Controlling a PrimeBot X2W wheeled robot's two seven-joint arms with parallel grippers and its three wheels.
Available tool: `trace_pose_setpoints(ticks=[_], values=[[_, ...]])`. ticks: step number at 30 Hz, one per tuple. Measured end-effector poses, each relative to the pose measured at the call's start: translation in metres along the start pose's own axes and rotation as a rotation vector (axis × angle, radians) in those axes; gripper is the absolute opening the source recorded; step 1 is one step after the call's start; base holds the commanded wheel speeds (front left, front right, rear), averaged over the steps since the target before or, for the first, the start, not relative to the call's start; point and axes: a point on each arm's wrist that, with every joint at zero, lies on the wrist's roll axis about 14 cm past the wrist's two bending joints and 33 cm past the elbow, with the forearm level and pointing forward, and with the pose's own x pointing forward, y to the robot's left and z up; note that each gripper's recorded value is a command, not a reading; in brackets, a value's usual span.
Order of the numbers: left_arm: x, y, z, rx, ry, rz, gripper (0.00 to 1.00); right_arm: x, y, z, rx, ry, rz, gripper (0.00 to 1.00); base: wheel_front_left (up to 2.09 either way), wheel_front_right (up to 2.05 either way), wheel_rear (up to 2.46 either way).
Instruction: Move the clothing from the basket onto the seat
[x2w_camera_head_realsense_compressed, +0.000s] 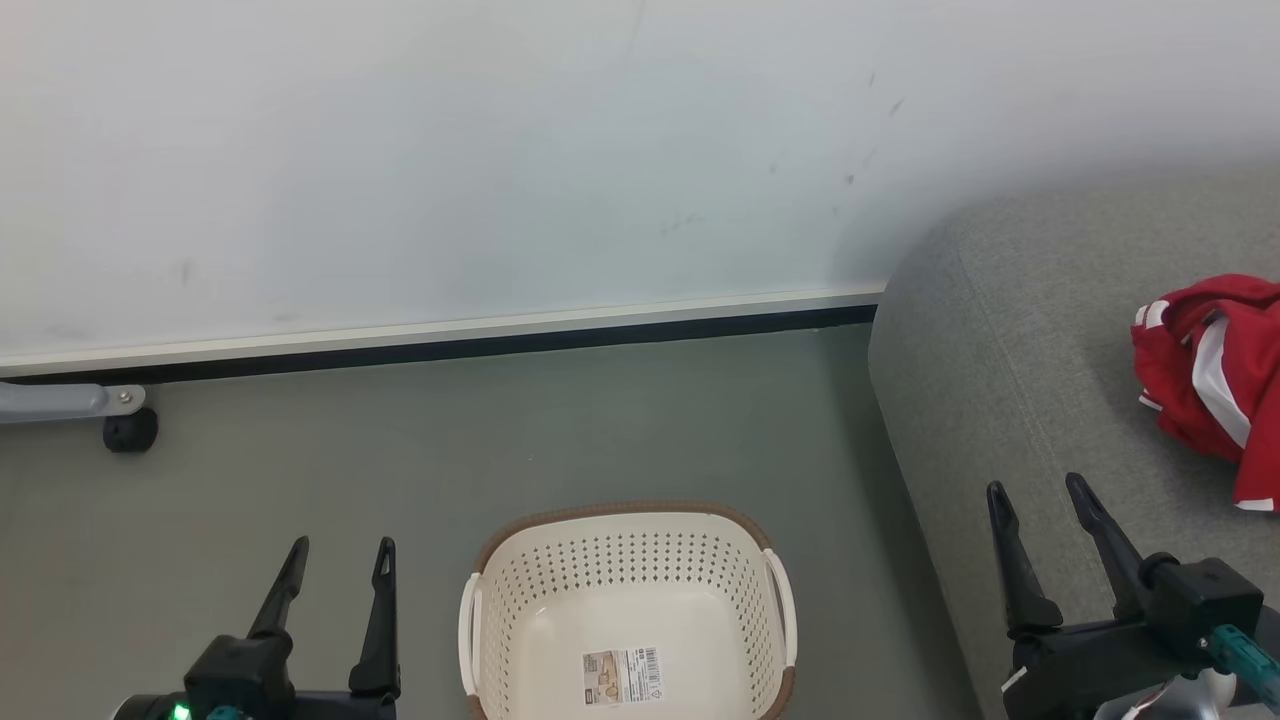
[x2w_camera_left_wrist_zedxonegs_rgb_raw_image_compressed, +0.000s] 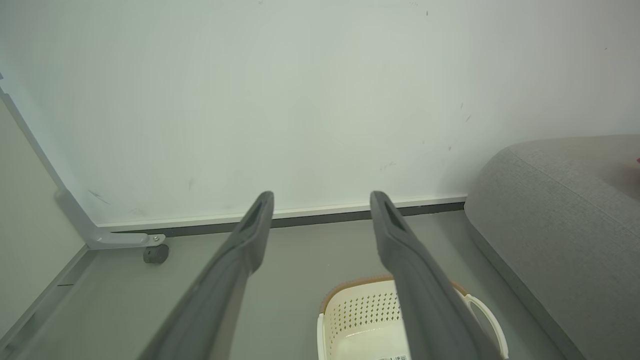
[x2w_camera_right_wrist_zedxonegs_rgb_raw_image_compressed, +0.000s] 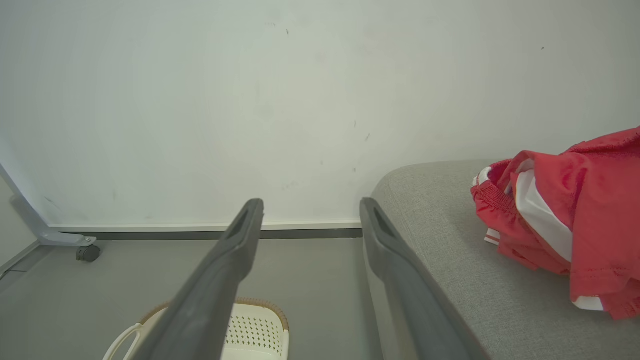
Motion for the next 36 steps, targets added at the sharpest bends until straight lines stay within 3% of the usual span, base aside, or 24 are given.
trace_pose_setpoints(ticks=[9, 10, 20, 36], values=[[0.000, 0.002, -0.002, -0.001, 0.007, 0.008, 1.00, 0.000, -0.001, 0.000, -0.005, 0.009, -0.007, 1.00, 0.00, 0.00, 0.00], [0.000, 0.002, -0.006, -0.006, 0.020, 0.010, 0.00, 0.000, 0.000, -0.004, -0.002, 0.021, -0.008, 0.00, 0.00, 0.00, 0.00], [-0.006, 0.006, -0.026, -0.067, 0.089, 0.034, 0.00, -0.006, -0.004, -0.025, 0.079, 0.090, -0.037, 0.00, 0.00, 0.00, 0.00], [-0.004, 0.015, -0.034, -0.327, 0.134, 0.068, 0.00, -0.006, -0.014, -0.036, 0.338, 0.139, -0.087, 0.00, 0.00, 0.00, 0.00]])
